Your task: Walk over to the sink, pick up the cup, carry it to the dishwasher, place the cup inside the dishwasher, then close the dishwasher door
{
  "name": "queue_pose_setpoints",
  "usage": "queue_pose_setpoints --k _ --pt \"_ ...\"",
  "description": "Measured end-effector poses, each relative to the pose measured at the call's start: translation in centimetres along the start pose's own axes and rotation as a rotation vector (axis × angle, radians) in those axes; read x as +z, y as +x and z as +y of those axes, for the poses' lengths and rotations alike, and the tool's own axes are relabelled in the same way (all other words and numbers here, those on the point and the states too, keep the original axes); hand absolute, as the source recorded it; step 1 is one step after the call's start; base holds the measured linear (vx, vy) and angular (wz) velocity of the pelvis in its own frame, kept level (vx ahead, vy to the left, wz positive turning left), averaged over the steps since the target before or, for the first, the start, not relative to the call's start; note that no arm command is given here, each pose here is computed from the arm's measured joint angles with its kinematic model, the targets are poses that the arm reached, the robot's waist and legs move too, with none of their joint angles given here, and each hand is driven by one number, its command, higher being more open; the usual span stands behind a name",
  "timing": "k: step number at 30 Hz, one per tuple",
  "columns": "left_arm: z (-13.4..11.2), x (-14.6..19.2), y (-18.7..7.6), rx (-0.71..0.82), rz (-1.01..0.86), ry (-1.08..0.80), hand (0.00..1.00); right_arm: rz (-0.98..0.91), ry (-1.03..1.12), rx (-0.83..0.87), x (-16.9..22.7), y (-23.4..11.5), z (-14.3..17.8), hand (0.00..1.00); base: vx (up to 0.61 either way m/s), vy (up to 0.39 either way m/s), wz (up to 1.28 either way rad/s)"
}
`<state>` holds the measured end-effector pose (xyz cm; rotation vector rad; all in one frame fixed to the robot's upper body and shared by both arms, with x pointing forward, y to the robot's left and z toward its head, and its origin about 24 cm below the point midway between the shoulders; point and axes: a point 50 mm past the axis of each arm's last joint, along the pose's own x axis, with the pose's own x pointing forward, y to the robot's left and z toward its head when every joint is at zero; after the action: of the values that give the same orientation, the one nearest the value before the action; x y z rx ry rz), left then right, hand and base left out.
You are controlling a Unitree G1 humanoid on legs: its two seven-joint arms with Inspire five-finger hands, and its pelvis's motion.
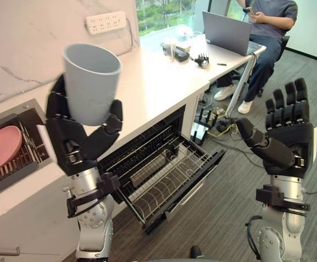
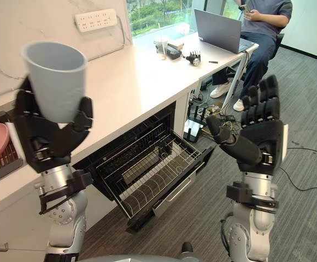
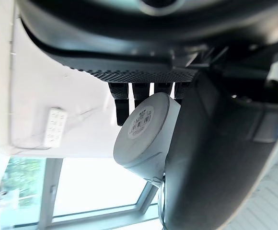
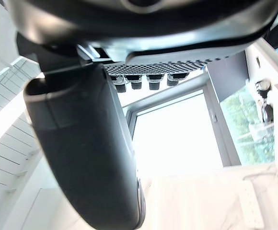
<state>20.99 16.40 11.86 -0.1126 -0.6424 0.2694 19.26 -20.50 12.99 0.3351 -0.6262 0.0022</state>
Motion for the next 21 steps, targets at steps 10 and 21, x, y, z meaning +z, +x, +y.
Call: queue_pose_setpoints --k 10,21 --pt "-2.8 -3.2 -2.2 -0.153 0.192 0.035 0.0 0.092 0.228 0.133 -2.0 0.2 3.6 1.0 -0.06 -0.025 -0.04" --pt "-3.8 -4.4 -3.2 -0.239 0.236 0.078 0.0 0.223 0.283 0.11 -4.3 0.3 5.0 1.0 -0.08 -0.021 0.01"
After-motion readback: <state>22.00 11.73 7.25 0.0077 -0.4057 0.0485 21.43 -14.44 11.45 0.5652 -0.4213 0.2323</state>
